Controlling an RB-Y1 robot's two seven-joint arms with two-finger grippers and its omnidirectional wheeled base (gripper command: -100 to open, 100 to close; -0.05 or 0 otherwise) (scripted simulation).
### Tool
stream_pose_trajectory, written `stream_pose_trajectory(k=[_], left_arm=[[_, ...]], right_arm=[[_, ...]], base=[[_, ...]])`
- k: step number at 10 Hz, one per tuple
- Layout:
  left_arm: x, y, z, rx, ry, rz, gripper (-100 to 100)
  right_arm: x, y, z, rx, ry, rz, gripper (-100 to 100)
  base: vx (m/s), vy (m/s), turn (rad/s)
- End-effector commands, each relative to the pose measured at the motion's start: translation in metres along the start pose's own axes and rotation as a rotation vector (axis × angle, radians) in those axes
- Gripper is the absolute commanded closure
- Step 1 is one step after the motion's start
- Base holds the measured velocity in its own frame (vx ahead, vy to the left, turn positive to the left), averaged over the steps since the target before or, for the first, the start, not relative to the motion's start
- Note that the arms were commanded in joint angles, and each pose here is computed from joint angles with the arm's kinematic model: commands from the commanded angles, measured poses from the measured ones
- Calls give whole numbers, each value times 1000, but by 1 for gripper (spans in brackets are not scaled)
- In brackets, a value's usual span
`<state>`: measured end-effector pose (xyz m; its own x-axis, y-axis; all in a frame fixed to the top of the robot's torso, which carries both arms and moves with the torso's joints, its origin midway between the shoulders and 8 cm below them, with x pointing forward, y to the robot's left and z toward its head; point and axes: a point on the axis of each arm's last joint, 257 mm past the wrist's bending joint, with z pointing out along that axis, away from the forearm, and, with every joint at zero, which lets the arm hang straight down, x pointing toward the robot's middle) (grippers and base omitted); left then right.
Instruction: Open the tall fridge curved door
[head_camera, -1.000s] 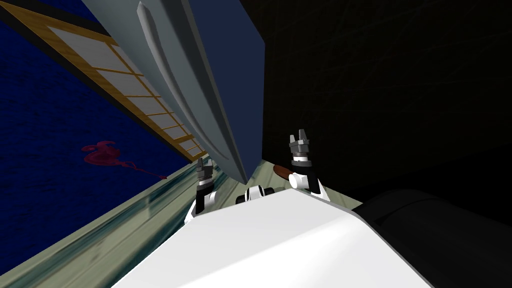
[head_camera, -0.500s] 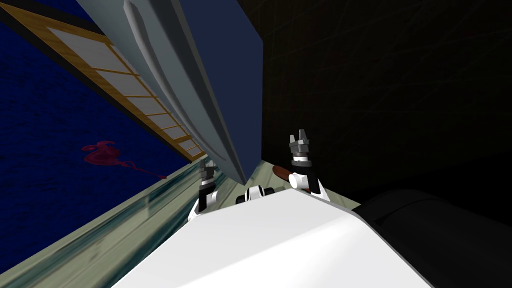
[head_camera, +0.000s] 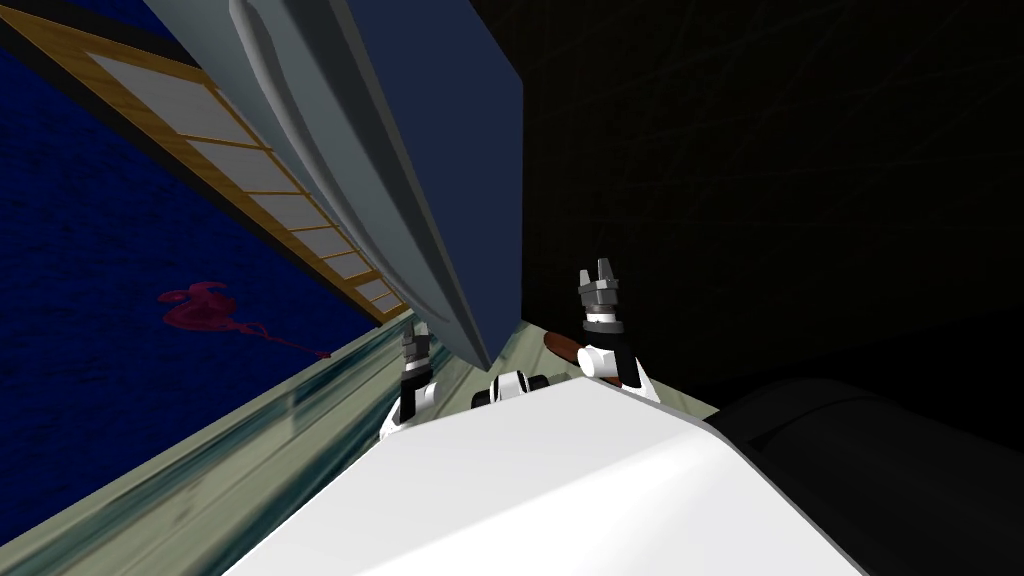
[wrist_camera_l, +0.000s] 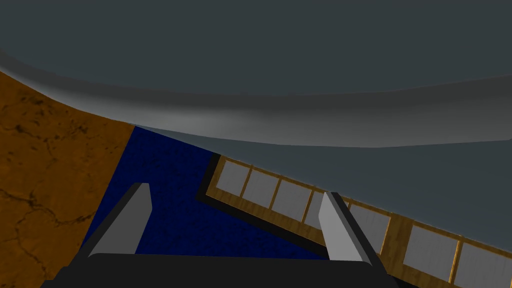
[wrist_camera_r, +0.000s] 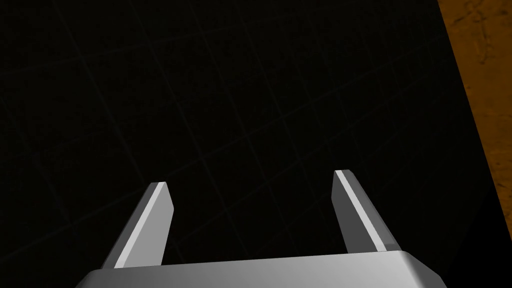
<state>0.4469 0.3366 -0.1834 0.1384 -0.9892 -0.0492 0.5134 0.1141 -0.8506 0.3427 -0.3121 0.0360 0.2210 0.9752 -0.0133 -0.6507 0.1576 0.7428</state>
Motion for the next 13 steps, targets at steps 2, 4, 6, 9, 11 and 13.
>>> stream_pose_trajectory(k=[2,4,6,9,11,13], left_arm=[[-2,21,-6,-36,-3,22,-100],[-3,32,-10,-55,-3,41,-100],[-4,43,-14,-75,-2,61,-100],[-3,57,-16,-96,3,102,-100],[-4,69,-22,-122,6,126,-100],[-5,77,-25,-139,10,150,-100]], right_arm=[[0,0,0,0,0,0,0],[0,0,0,0,0,0,0],[0,0,0,0,0,0,0],[0,0,0,0,0,0,0],[0,0,0,0,0,0,0],[0,0,0,0,0,0,0]], base=[[6,-28,-9],[3,-39,-14],[5,-28,-20],[4,-25,-32],[1,-20,-31],[-1,-16,-31]])
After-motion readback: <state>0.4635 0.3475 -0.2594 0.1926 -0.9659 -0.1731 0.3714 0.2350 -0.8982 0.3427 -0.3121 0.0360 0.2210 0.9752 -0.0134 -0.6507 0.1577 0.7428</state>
